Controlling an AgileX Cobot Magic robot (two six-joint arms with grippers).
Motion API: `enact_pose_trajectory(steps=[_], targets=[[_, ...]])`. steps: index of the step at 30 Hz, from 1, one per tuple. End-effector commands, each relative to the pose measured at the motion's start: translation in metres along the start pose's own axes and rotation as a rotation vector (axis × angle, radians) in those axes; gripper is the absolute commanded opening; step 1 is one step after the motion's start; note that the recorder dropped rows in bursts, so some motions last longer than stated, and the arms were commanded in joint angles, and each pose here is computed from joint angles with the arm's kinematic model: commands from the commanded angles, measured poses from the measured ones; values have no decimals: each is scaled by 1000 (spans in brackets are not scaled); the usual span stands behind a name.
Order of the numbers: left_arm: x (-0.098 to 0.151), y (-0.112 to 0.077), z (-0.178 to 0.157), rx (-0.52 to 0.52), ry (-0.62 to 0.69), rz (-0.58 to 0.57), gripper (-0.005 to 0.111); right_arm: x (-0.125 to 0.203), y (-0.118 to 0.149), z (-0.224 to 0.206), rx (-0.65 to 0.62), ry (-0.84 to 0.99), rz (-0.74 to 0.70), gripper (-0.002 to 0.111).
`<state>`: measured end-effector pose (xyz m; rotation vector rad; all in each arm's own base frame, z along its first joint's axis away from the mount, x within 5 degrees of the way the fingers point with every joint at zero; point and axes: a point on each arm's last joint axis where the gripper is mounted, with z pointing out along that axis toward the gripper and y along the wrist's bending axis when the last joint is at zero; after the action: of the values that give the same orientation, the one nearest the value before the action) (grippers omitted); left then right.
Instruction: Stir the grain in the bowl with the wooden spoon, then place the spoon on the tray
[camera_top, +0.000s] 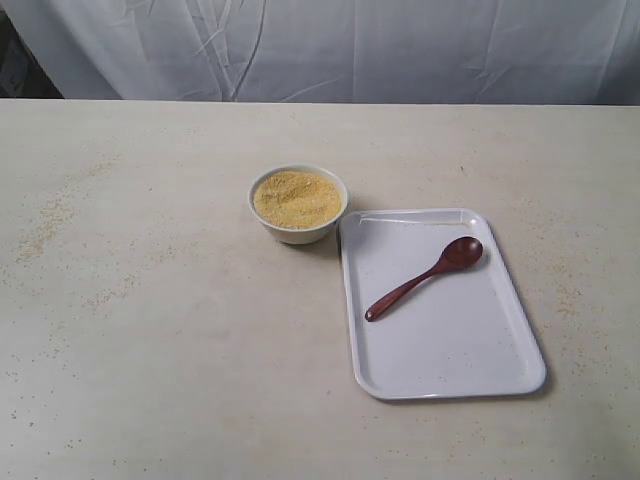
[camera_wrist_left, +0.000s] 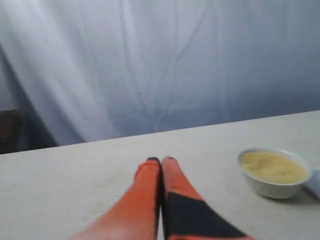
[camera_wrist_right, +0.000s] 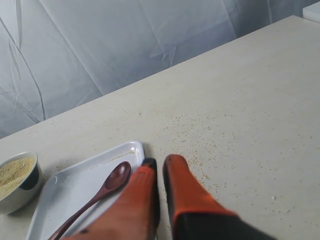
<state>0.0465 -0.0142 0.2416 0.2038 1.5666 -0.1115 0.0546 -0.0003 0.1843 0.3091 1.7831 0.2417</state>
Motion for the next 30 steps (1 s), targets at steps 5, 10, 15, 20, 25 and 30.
enact_pose_trajectory(steps=[5, 10, 15, 20, 25, 30], targets=[[7, 7, 1, -141, 7, 25, 0, -1, 0, -1, -1, -16, -2, 9], [35, 14, 6, -212, 29, 8, 0, -1, 0, -1, -3, -15, 3, 9], [40, 15, 7, -226, 31, -59, 0, -1, 0, -1, -3, -15, 3, 9], [44, 15, 7, -224, 75, -24, 0, -1, 0, -1, -3, -15, 3, 9], [47, 15, 7, -222, 113, -26, 0, -1, 0, -1, -3, -15, 3, 9], [47, 15, 7, -222, 113, -26, 0, -1, 0, -1, -3, -15, 3, 9]])
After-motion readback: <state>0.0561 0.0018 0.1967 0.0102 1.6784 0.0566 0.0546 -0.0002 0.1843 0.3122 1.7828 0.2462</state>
